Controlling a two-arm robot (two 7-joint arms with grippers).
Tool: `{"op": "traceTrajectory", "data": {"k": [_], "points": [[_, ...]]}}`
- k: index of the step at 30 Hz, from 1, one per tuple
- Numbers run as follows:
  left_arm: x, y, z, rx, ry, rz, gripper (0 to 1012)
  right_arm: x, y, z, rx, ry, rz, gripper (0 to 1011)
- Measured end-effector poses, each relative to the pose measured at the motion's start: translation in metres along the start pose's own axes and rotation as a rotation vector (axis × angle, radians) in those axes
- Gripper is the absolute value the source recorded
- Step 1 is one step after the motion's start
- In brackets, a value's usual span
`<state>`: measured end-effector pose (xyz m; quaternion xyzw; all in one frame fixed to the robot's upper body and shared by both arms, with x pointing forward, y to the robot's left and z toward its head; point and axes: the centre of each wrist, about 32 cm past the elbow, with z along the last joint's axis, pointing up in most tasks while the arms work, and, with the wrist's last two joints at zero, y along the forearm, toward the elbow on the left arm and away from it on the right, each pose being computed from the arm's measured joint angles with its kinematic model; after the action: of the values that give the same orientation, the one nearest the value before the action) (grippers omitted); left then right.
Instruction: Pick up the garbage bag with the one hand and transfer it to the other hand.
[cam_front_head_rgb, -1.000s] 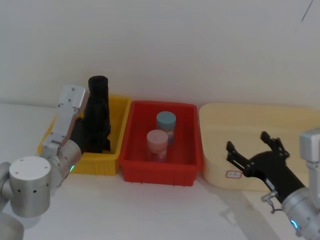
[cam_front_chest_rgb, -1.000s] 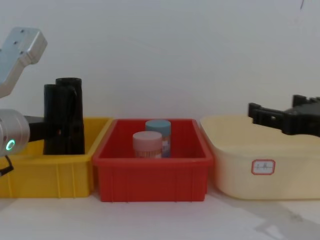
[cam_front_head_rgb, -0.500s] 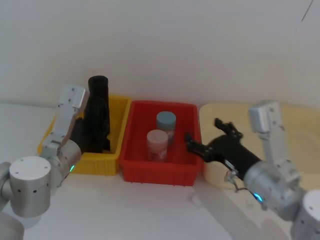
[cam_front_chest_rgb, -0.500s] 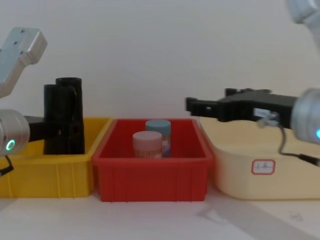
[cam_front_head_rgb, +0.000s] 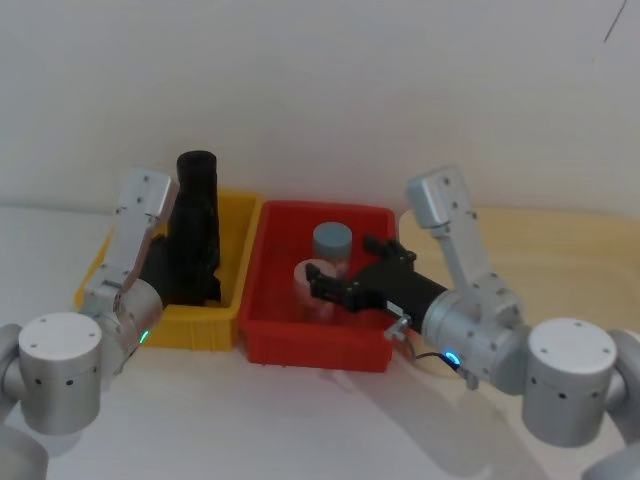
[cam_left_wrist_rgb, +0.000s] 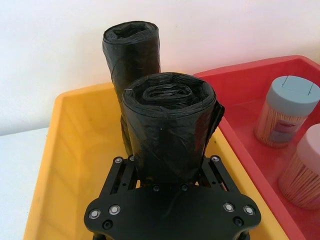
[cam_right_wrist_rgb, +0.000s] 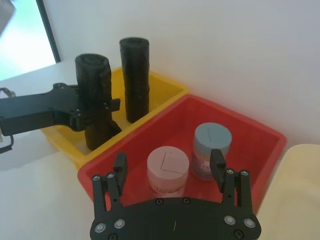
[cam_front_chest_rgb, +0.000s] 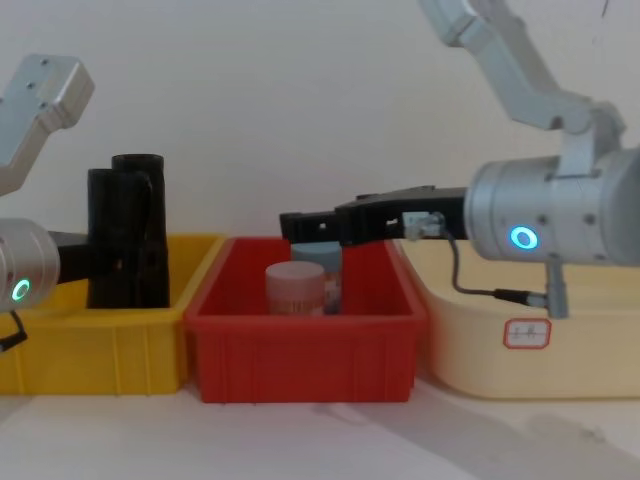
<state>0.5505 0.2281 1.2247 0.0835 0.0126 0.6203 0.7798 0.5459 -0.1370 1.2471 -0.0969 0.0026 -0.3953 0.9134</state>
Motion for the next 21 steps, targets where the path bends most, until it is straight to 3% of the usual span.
{"op": "traceTrajectory", "data": {"k": [10, 21], "points": [[0.0, 0.0, 0.0, 0.0, 0.0, 0.0, 448, 0.0, 0.028, 0.007, -0.074, 0.003, 0.009, 1004], [0.0, 0.0, 0.0, 0.0, 0.0, 0.0, 448, 0.005, 0.049, 0.002, -0.133, 0.003, -0.015, 1004]]}}
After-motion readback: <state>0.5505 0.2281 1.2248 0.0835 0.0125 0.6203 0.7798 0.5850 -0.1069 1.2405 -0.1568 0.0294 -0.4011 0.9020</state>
